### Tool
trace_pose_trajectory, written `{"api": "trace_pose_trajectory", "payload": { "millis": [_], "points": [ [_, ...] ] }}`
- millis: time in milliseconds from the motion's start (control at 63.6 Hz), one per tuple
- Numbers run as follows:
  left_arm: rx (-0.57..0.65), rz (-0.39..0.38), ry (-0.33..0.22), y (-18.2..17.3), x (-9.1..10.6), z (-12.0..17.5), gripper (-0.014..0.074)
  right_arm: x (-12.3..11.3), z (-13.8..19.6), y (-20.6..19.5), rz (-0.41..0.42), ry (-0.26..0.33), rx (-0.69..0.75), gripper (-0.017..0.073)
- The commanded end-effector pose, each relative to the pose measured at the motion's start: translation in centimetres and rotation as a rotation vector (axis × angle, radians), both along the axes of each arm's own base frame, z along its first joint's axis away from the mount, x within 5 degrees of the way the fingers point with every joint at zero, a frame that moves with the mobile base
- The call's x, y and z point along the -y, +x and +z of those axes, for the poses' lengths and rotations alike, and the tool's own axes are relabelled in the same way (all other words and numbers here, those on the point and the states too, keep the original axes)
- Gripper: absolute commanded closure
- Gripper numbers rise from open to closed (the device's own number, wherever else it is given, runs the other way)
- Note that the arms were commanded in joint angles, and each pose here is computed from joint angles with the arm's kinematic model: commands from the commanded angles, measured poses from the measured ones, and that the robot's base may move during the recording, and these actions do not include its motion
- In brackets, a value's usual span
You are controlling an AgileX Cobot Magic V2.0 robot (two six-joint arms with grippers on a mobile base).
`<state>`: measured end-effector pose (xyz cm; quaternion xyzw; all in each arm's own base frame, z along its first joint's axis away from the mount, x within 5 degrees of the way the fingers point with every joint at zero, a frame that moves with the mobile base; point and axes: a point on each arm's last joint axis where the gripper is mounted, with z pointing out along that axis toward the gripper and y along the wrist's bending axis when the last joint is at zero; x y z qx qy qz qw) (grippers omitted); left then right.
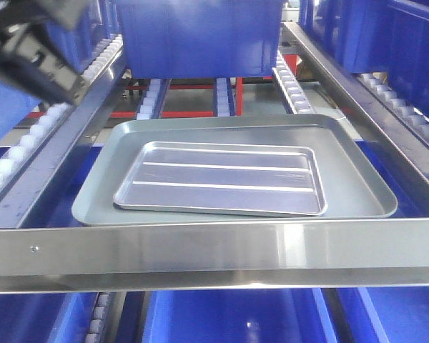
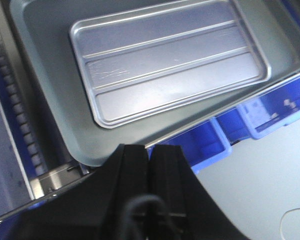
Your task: Grab silver tray and stack on right shelf
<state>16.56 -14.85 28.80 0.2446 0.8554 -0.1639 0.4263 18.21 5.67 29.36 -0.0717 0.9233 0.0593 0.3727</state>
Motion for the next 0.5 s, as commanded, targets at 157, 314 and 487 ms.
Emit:
{"api": "trace_pose_trajectory", "payload": {
  "millis": [157, 314, 487],
  "points": [
    [0.23, -0.068, -0.237, -4.1, -3.1, 2.6, 0.0692, 1.6, -0.2, -4.6, 0.021, 0.042, 0.203, 0.0505],
    [0.322, -0.048, -0.317, -6.9, -6.1, 4.7, 0.0692, 3.1, 2.1, -8.6, 0.015, 0.102, 0.384, 0.0505],
    [0.429, -0.038, -0.417, -9.6, -9.0, 6.4, 0.0692, 4.6, 3.9, -13.2, 0.011, 0.179, 0.614, 0.0505]
  ]
}}
